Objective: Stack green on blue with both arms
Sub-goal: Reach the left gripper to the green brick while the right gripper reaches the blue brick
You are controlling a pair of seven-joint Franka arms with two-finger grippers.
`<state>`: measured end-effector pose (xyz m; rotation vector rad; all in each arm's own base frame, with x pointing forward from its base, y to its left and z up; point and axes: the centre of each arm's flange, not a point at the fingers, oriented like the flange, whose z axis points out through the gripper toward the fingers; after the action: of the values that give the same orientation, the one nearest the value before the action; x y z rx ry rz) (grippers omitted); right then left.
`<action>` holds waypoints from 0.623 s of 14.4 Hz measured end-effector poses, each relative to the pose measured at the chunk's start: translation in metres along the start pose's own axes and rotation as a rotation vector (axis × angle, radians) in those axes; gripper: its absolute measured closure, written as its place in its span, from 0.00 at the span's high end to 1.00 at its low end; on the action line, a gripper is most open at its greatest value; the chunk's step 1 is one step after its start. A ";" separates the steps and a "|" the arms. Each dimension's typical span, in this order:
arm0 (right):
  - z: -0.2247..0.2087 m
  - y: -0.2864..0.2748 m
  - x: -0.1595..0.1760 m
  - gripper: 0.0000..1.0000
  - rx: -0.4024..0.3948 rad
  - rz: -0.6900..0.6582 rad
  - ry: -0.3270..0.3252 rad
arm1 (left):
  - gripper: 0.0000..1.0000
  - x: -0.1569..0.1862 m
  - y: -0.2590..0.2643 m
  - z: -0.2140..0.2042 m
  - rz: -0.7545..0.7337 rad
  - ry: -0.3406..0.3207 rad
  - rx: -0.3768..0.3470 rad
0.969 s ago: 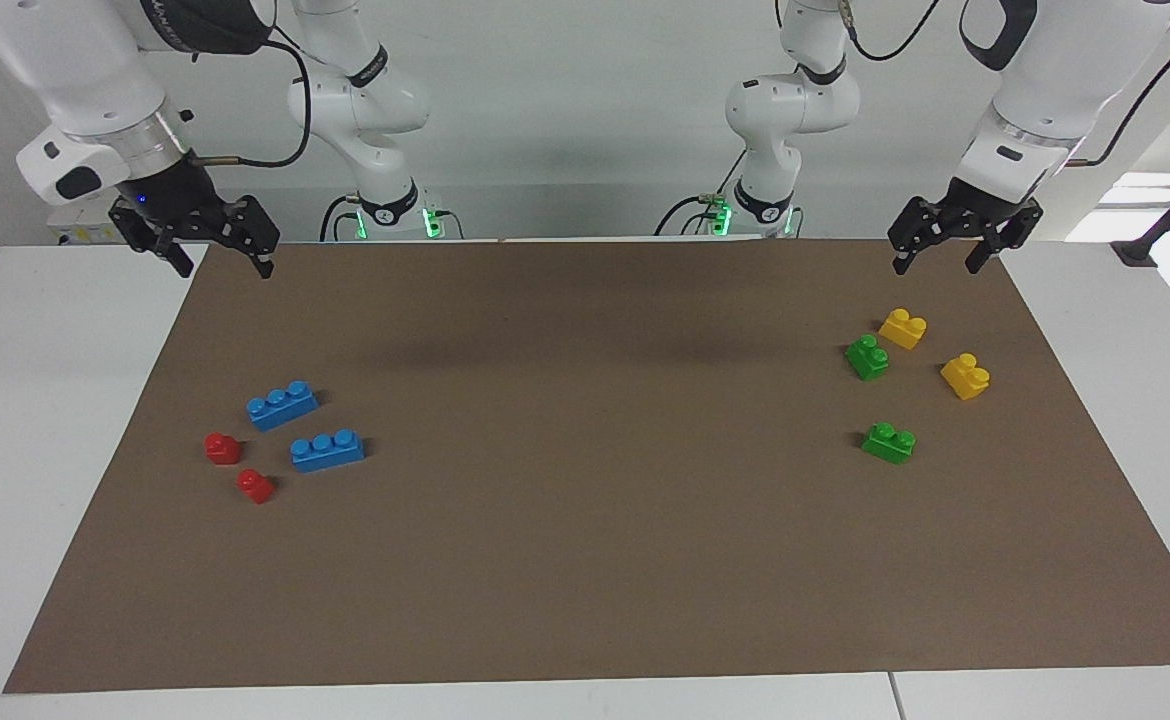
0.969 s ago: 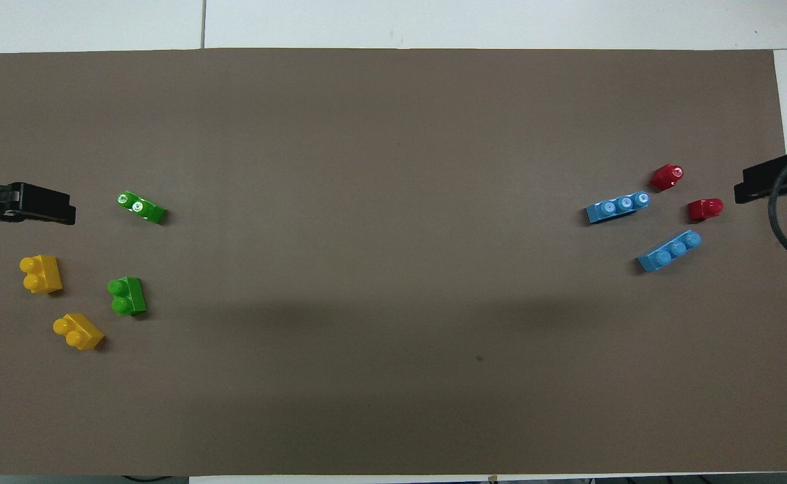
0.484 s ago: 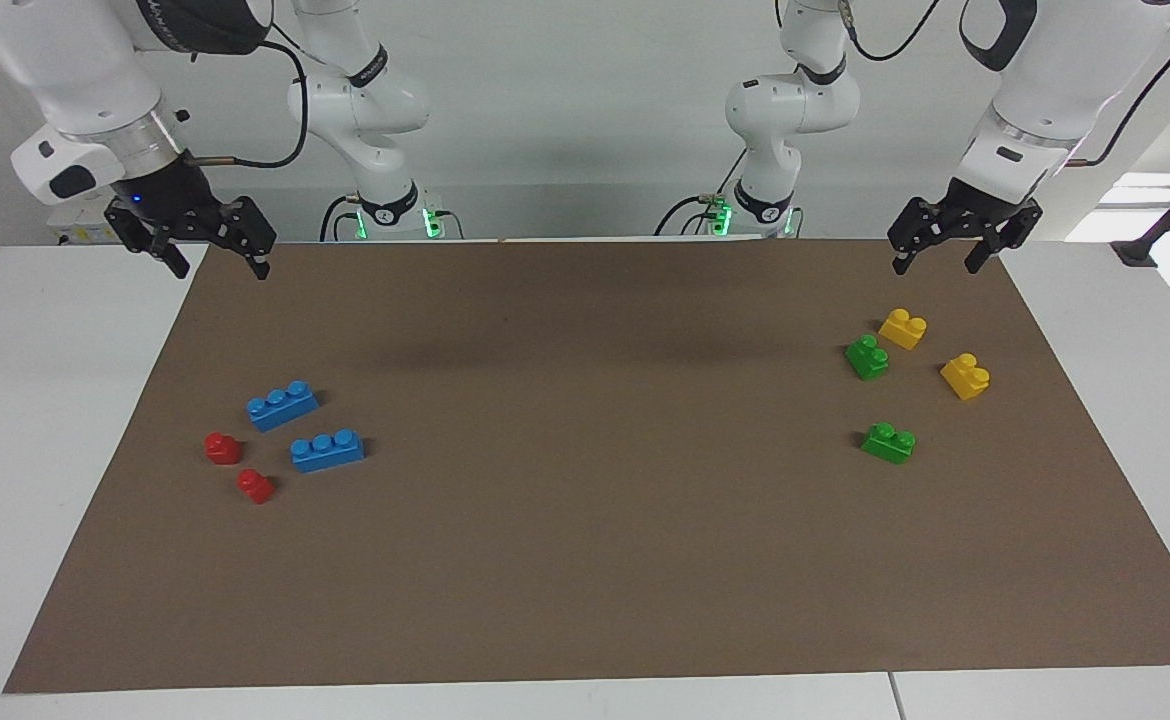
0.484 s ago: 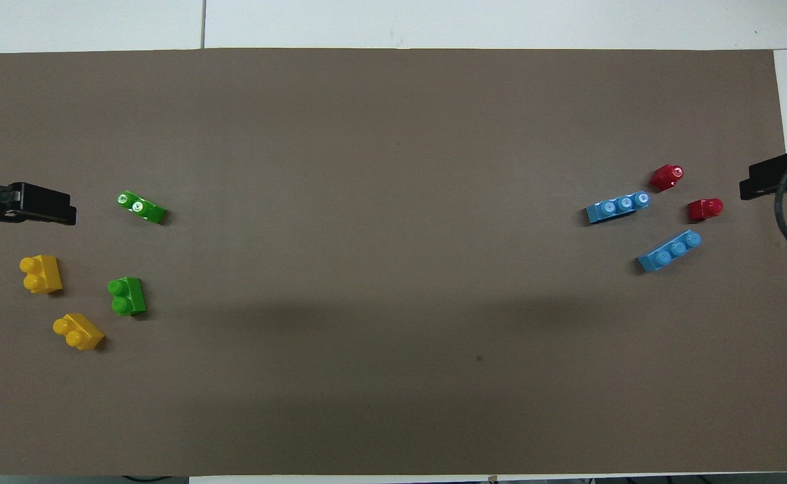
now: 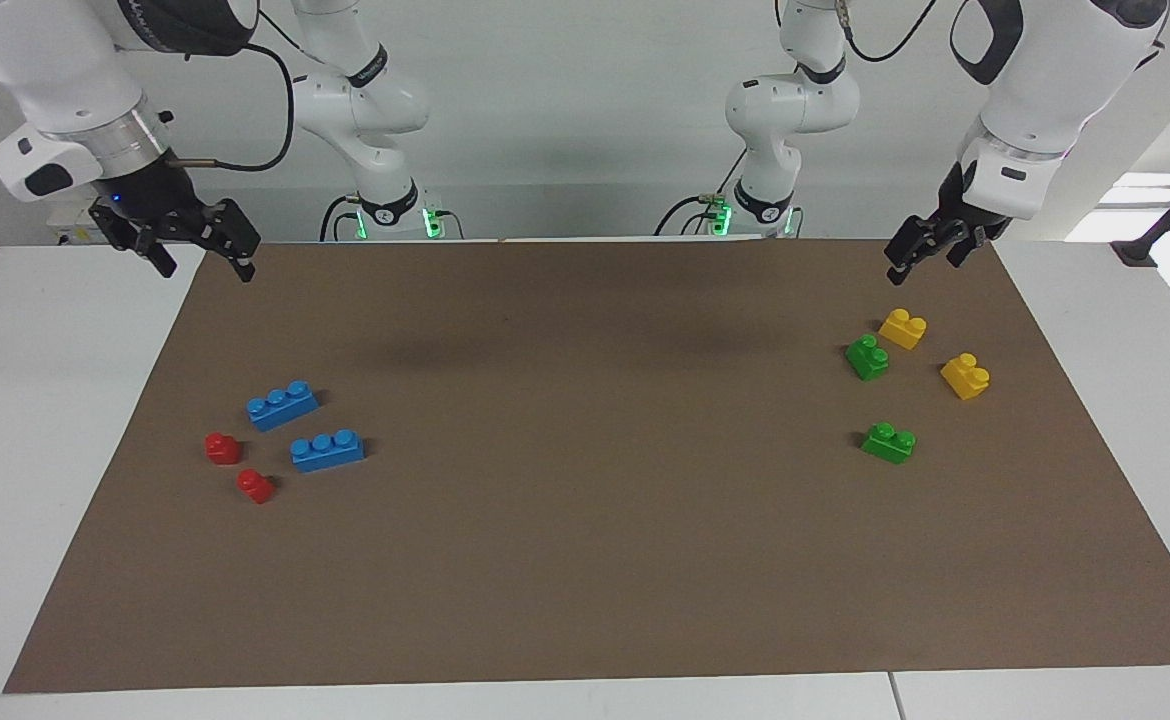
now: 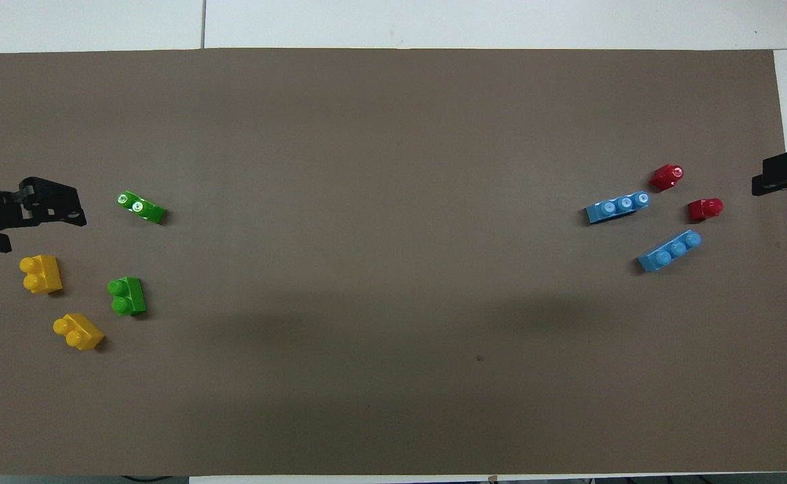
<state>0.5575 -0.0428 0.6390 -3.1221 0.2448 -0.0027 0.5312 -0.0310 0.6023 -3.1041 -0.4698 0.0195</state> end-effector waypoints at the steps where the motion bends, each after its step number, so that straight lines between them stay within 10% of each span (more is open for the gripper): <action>1: 0.000 0.000 0.000 1.00 0.000 0.039 0.002 | 1.00 -0.001 0.000 0.006 -0.054 0.005 -0.001; 9: 0.014 -0.001 -0.001 1.00 -0.006 0.460 -0.024 | 1.00 0.006 -0.008 0.076 -0.444 0.018 -0.048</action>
<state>0.5568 -0.0415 0.6250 -2.9870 0.9515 0.0392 0.5341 -0.0216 0.5266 -2.9637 -1.1568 -0.0217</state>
